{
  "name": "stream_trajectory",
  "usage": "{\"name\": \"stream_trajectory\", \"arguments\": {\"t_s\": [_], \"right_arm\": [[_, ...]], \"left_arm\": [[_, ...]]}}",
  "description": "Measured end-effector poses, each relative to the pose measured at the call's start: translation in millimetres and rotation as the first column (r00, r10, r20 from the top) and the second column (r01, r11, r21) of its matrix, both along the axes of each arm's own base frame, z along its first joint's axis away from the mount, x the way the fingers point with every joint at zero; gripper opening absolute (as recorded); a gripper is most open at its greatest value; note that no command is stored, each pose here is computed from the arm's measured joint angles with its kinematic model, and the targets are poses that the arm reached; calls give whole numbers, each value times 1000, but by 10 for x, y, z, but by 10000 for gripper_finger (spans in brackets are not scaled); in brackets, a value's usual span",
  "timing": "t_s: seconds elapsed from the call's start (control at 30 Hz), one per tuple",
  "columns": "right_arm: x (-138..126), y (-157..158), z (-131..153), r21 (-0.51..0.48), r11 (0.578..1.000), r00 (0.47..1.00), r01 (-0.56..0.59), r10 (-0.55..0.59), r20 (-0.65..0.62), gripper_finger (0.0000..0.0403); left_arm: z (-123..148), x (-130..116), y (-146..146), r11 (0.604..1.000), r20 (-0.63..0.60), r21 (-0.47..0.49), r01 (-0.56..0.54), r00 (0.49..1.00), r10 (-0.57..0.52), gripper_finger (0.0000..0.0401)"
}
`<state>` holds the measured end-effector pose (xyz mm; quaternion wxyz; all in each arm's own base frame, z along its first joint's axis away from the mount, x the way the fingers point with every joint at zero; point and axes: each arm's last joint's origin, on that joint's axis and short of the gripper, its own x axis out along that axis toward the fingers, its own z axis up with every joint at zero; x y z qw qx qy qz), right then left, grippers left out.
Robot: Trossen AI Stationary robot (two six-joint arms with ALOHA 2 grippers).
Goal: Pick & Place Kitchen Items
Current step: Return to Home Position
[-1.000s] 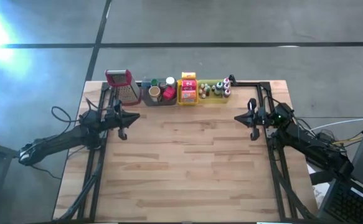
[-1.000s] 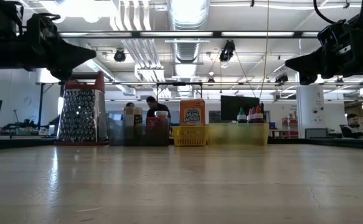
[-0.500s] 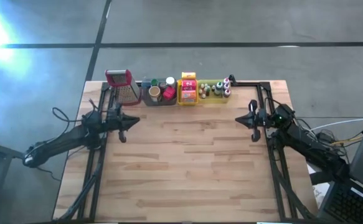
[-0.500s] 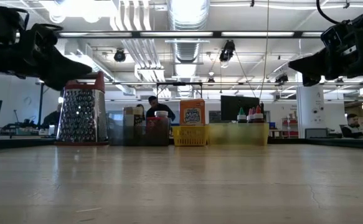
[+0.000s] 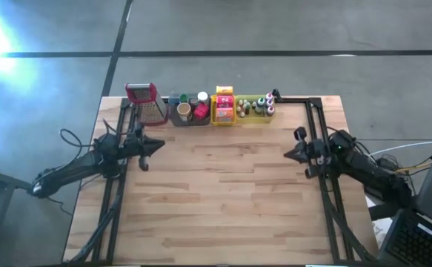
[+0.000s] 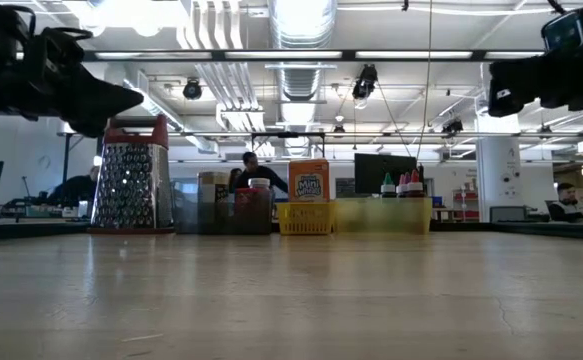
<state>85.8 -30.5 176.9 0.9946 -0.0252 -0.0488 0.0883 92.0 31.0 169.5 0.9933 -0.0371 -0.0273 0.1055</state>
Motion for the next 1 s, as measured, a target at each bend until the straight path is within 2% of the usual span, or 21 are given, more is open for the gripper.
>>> {"name": "stream_trajectory", "arguments": {"t_s": [0.2, 0.33, 0.53, 1.0], "right_arm": [[43, 162, -8, 5, 983, 983, -184, 184, -8, 8], [50, 224, -9, 5, 968, 968, -251, 251, -9, 8], [52, 232, -11, 7, 965, 965, -261, 261, -11, 8], [67, 227, -26, 19, 966, 965, -259, 260, -29, 8]], "left_arm": [[-2, 21, -72, 997, -2, 0, 77, 997, -77, 28], [-3, 38, -152, 987, -2, -1, 161, 987, -161, 28], [-4, 47, -220, 973, -3, -1, 231, 973, -231, 28], [3, 47, -220, 973, -5, -1, 231, 973, -231, 28]]}}
